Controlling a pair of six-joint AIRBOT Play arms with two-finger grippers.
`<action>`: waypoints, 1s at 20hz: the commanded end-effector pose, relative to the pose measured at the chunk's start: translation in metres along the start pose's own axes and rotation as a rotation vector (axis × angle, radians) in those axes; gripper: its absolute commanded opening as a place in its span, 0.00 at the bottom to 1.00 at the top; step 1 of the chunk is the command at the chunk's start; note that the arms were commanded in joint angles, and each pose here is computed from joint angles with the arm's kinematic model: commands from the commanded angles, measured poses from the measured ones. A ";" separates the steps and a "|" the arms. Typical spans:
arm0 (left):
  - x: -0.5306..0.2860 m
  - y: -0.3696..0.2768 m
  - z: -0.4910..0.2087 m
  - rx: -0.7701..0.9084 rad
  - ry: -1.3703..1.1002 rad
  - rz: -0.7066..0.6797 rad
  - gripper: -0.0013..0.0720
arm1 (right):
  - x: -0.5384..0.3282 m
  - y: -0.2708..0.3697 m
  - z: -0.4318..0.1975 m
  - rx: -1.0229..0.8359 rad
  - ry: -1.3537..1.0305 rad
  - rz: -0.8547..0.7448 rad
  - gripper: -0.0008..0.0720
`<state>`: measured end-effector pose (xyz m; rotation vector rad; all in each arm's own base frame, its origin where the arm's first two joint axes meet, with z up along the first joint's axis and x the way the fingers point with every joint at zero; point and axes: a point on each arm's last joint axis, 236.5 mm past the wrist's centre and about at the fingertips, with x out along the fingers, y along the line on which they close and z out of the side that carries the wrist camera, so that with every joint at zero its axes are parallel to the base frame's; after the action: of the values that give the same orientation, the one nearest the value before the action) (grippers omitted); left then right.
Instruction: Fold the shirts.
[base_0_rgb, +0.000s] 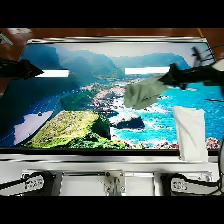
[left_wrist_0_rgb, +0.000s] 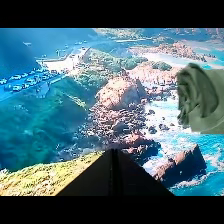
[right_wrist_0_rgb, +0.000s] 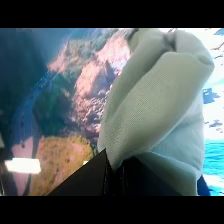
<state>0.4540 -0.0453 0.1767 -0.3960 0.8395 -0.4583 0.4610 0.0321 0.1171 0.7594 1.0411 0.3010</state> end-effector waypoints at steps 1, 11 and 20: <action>0.000 -0.005 0.001 -0.005 -0.005 -0.018 0.07 | -0.091 -0.059 0.027 0.136 -0.164 -0.106 0.08; 0.000 -0.011 -0.004 -0.011 0.016 -0.045 0.07 | -0.178 -0.154 0.015 0.402 -0.259 -0.228 0.08; 0.002 -0.017 -0.004 0.007 0.019 -0.059 0.07 | -0.217 -0.182 -0.114 0.584 0.110 -0.591 0.08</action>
<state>0.4484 -0.0573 0.1810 -0.4234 0.8483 -0.5061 0.2885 -0.1694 0.1093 0.9499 1.2597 -0.3408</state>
